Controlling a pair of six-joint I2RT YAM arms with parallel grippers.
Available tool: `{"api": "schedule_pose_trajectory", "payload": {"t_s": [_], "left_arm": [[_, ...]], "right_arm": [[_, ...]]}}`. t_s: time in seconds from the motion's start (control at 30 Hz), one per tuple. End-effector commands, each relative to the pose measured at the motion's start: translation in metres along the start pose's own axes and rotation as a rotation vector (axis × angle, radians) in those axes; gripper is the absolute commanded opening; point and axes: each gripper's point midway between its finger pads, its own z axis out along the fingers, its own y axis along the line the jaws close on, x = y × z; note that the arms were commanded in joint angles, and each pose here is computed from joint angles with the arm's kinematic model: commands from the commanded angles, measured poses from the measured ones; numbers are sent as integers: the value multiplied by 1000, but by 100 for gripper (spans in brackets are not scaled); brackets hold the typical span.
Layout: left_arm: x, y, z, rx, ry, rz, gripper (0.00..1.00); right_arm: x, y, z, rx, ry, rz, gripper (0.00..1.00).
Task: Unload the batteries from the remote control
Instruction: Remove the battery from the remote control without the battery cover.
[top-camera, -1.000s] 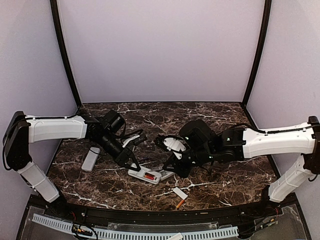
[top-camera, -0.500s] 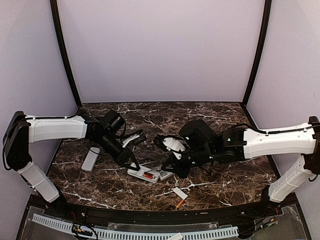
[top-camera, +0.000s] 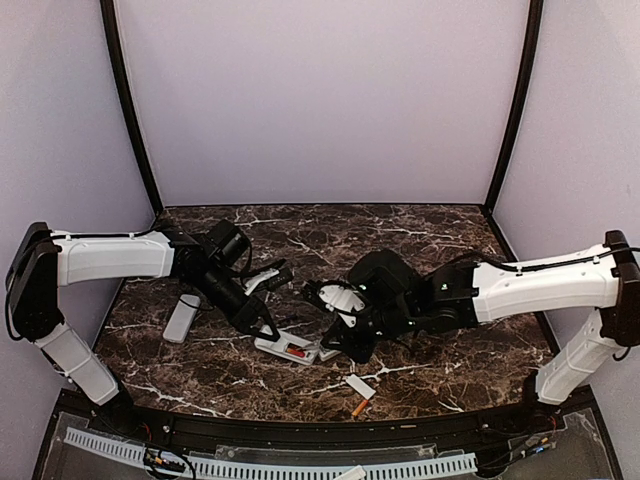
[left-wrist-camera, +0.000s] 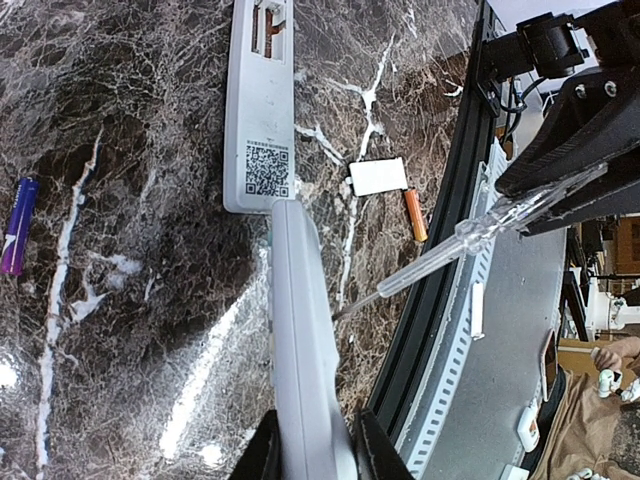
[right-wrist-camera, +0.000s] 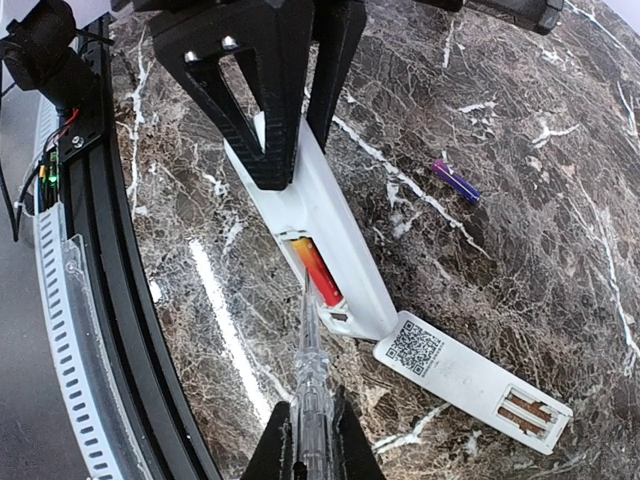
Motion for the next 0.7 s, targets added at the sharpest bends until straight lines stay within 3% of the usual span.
{"api": "schedule_pose_trajectory", "payload": {"t_s": [0.0,0.17,0.67], "left_arm": [[1,-5,-1,14,3,11,0],[1,-8,-1,32,2,16,0],[4,-10,1,-10,3,75,0]], "right_arm": [[-7,-8,6,61,-19,-28,0],[-3,-17,11,63,-2,-29,0],[-14,-17,16,-291,-13,60,0]]}}
